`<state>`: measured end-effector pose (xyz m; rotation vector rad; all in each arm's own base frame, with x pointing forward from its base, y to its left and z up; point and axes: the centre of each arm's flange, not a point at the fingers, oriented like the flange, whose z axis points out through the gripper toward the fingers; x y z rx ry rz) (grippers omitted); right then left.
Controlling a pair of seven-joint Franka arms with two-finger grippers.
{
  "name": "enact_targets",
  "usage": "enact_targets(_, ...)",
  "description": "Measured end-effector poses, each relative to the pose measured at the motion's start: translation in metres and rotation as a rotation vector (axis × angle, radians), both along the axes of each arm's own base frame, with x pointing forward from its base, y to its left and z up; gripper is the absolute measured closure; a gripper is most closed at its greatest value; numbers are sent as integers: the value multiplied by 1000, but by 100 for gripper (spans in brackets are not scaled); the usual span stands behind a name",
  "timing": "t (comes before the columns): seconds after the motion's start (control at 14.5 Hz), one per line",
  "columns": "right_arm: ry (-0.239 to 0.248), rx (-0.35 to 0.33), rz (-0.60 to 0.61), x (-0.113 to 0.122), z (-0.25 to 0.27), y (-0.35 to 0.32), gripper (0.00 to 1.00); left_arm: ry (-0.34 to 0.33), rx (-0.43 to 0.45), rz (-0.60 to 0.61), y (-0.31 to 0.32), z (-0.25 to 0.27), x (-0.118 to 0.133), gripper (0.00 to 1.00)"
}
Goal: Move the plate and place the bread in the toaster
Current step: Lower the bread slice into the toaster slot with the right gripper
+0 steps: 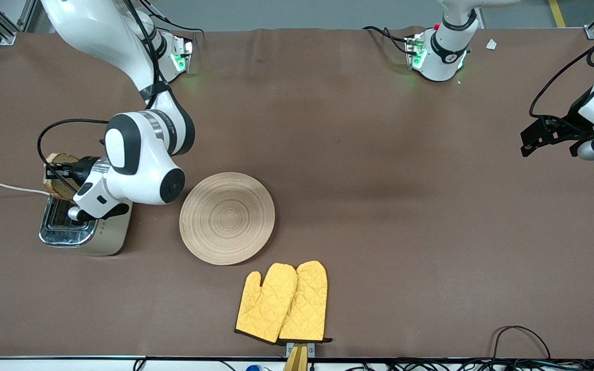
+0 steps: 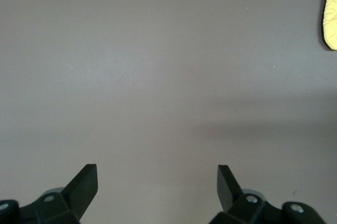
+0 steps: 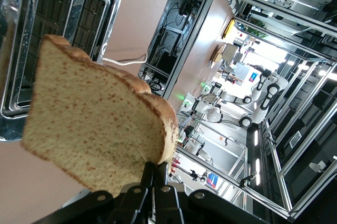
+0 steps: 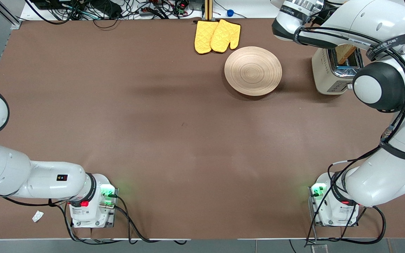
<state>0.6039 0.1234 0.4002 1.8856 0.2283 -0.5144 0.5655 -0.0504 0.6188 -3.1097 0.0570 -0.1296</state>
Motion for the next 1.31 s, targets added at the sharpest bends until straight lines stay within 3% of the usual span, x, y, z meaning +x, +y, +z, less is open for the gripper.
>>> enact_targets(0.62, -25, 40, -5, 16, -9, -41, 96, 0, 0, 1, 0, 0, 0, 0)
enact_targets(1.31, -33, 19, -8, 13, -33, -34, 96, 1, 0, 1, 1, 0, 0, 0)
